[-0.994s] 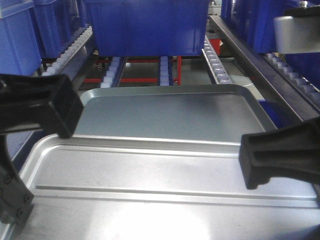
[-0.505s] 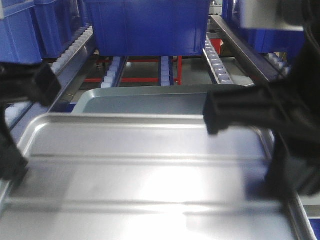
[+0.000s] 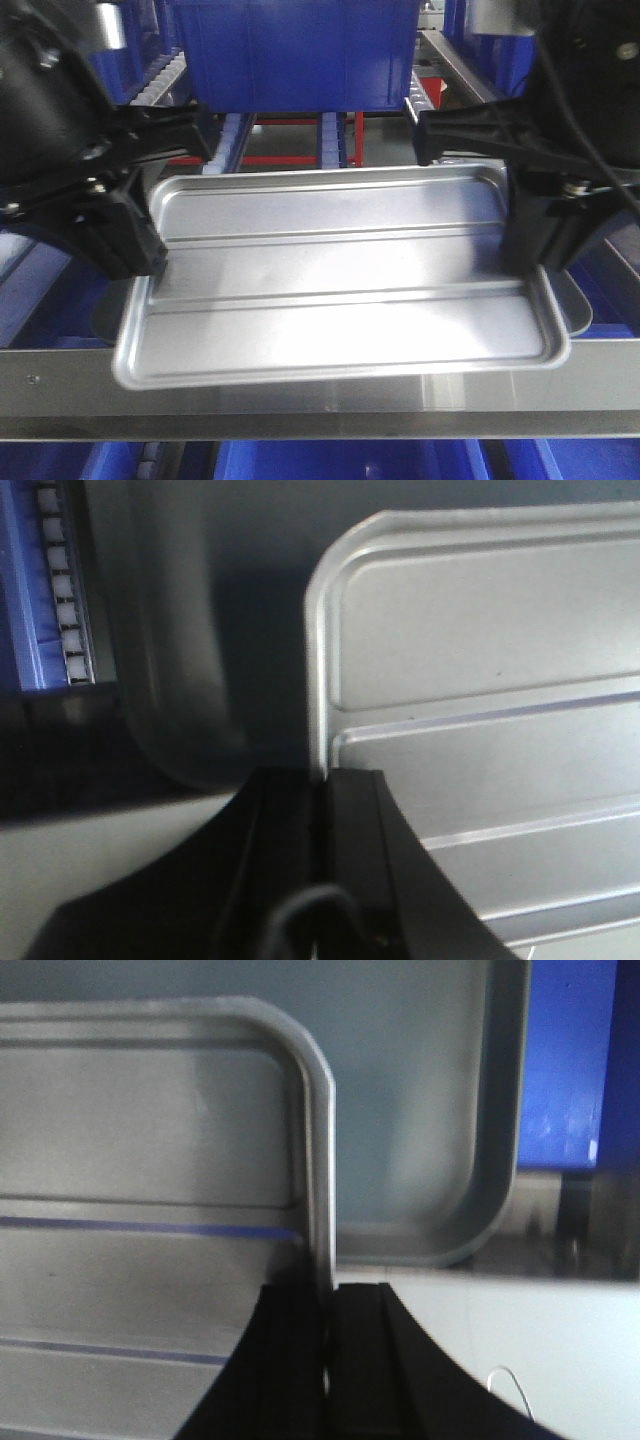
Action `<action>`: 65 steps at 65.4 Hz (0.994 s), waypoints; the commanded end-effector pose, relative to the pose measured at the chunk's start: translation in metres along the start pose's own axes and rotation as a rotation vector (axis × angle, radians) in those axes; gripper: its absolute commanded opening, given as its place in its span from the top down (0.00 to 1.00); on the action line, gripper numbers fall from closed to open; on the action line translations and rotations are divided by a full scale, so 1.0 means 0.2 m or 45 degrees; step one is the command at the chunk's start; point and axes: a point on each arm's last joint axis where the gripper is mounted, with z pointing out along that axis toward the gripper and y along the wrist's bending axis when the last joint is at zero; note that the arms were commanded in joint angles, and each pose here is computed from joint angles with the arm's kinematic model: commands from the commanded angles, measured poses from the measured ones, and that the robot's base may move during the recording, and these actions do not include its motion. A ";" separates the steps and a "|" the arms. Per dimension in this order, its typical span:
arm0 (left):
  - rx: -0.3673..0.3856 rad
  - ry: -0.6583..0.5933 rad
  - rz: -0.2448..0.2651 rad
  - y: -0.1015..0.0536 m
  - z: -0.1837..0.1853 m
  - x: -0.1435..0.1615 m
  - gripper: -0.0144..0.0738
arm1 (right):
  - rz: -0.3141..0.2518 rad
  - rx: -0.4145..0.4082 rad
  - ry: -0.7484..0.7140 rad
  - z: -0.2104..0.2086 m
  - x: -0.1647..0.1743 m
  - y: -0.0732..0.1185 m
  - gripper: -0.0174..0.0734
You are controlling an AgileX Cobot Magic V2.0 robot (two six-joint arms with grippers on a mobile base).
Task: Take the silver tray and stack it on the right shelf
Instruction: 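Lower the held tray onto the tray on the shelf with both grippers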
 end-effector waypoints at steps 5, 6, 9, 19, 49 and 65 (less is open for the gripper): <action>0.084 -0.145 0.033 -0.05 0.02 -0.22 0.95 | 0.020 -0.179 -0.209 -0.02 -0.23 0.11 0.73; 0.083 -0.138 0.034 -0.06 0.03 -0.22 0.95 | 0.016 -0.175 -0.204 0.00 -0.23 0.11 0.73; 0.090 -0.147 0.022 -0.06 0.05 -0.26 0.95 | 0.011 -0.172 -0.214 0.01 -0.27 0.13 0.73; 0.081 -0.151 -0.003 -0.05 0.12 -0.36 0.95 | 0.026 -0.152 -0.213 0.09 -0.37 0.16 0.73; 0.067 -0.182 -0.007 -0.04 0.14 -0.44 0.95 | 0.022 -0.116 -0.197 0.16 -0.42 0.17 0.73; 0.067 -0.182 -0.007 -0.04 0.14 -0.44 0.95 | 0.051 -0.042 -0.146 0.17 -0.42 0.11 0.71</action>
